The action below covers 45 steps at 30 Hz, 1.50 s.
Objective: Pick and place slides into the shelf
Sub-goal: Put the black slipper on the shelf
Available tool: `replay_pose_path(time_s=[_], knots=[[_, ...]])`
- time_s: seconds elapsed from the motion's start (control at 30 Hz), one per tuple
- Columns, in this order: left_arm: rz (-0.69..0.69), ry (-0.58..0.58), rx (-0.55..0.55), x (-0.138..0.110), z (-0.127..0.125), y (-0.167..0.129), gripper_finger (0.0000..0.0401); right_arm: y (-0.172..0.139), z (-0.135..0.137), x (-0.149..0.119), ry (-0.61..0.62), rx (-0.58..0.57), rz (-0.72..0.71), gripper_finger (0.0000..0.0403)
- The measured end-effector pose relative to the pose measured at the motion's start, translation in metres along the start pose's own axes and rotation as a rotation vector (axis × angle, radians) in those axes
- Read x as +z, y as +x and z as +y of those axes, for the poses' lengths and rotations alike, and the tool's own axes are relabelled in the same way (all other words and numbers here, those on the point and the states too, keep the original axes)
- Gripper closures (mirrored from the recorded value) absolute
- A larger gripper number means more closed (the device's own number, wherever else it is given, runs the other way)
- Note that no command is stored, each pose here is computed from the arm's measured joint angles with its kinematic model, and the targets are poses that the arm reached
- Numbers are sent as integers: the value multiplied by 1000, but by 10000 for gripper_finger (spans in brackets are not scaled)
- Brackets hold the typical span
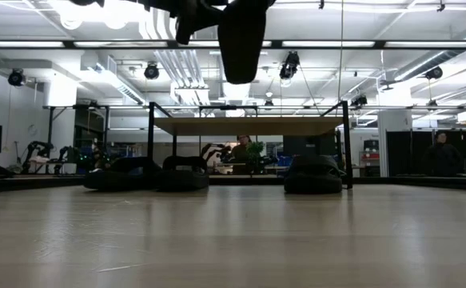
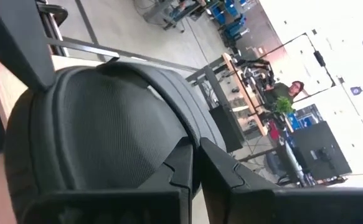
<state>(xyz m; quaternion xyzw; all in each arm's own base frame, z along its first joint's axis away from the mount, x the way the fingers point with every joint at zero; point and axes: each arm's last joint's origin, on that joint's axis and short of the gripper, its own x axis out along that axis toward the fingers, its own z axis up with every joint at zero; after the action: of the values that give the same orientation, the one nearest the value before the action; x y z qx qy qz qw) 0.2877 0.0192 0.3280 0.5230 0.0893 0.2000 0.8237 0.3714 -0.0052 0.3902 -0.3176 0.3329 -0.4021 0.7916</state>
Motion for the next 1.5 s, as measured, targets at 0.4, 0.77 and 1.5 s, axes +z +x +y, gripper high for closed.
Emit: replay_pose_path(time_s=[0.4, 0.77, 1.5], knots=[[79, 20, 39, 1, 7, 2, 194, 2, 1, -1, -73, 72, -20, 394], [127, 65, 7, 6, -4, 22, 194, 9, -3, -2, -41, 49, -4, 394], [158, 96, 20, 11, -2, 34, 336, 12, 0, -3, -57, 48, 9, 394]])
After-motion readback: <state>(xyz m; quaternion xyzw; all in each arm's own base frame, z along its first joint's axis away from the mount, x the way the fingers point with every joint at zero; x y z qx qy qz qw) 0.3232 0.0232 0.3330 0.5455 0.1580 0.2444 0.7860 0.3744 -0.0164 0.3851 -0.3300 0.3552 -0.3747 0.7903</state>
